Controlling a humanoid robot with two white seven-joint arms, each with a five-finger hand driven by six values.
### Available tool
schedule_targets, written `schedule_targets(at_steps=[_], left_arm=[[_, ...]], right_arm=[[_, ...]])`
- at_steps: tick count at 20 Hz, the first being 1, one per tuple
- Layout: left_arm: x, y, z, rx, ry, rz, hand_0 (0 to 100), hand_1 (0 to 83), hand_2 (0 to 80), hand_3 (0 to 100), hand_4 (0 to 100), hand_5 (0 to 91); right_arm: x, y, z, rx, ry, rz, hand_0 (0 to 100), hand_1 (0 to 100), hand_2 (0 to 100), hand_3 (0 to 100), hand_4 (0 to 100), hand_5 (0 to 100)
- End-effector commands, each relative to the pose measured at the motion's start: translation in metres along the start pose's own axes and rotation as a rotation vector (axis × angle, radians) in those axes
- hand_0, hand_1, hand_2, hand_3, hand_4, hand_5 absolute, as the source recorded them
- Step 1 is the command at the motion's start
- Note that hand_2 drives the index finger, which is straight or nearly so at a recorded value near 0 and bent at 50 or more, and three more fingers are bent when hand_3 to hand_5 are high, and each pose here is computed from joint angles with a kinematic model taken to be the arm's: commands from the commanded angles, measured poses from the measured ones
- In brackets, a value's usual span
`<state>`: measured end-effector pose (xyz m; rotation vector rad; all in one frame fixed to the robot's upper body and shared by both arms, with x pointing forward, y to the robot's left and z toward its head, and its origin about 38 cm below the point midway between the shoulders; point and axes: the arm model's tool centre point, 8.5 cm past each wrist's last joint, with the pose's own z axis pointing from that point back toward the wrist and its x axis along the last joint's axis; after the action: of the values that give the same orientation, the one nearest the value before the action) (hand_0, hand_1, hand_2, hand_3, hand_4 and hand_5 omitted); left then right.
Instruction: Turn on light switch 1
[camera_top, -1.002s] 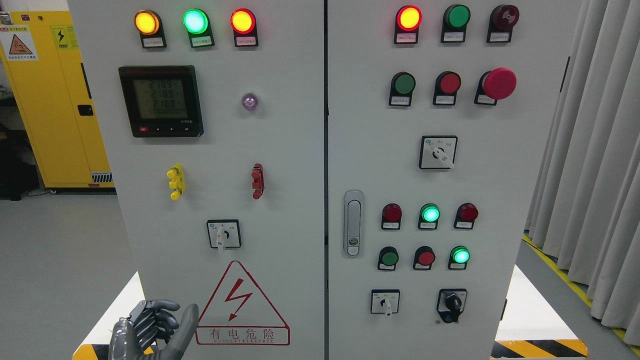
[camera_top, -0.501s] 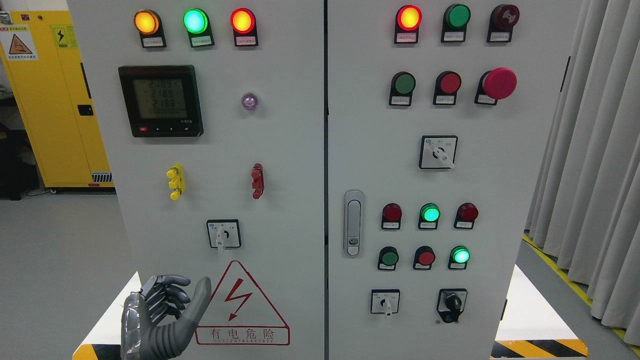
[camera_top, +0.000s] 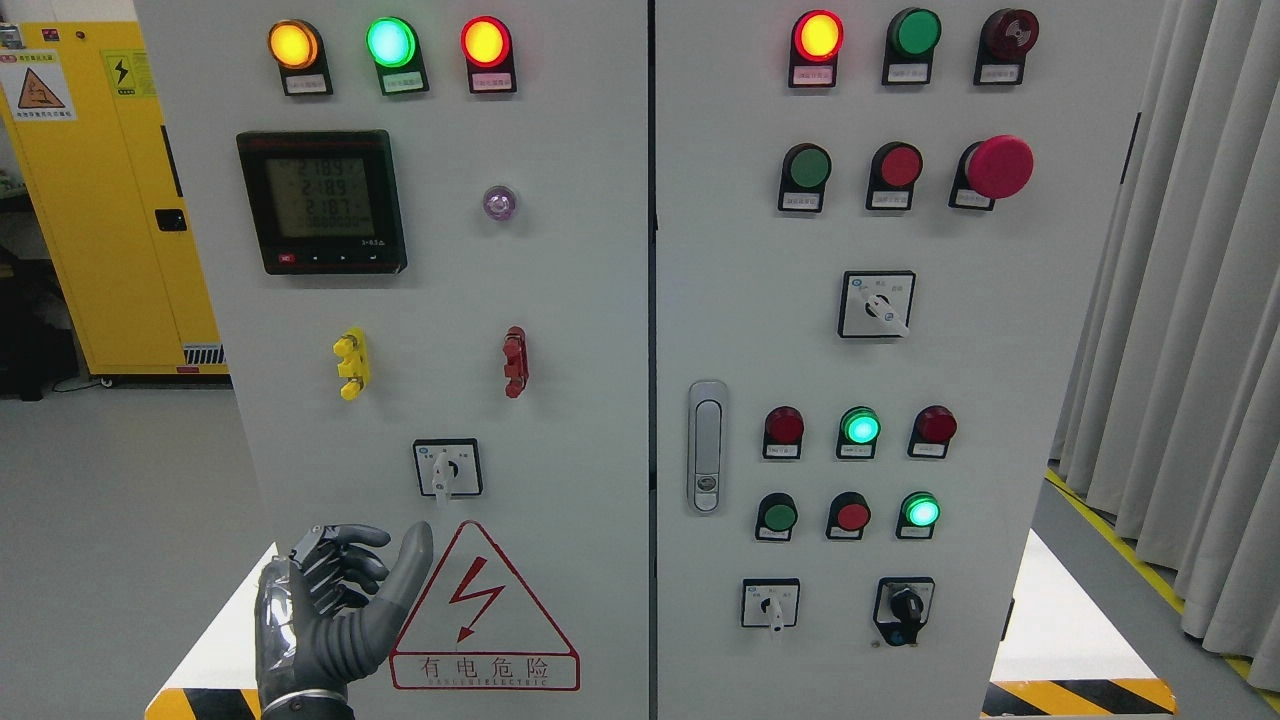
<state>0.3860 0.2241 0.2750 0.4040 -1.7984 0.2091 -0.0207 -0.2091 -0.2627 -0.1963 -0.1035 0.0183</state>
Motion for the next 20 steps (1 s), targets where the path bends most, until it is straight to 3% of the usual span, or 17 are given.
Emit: schedule_targets(at_steps=[1,5,20], left_arm=[[0.013,-0.011,-0.003,-0.009,-0.009,0.011,7,67.2,60.5,85,85,82.4],[0.015,-0.01,-0.007,0.025,0.009,-0.023,9,67.6,60.5,86,86,84.3],[0.008,-0.023,-0.016,0.005,0.065,-0.045,16,68.2,60.6,87,86,85.9]], right_arm=[[-0.001,0.0,0.0,-0.002,0.008,-0.028,0,50,4,0,0,0],[-0.001,0.0,0.0,-0.002,0.008,-0.028,0,50,4,0,0,0],[-0.001,0.0,0.0,-0.002,0.008,-0.028,0,50,4,0,0,0]])
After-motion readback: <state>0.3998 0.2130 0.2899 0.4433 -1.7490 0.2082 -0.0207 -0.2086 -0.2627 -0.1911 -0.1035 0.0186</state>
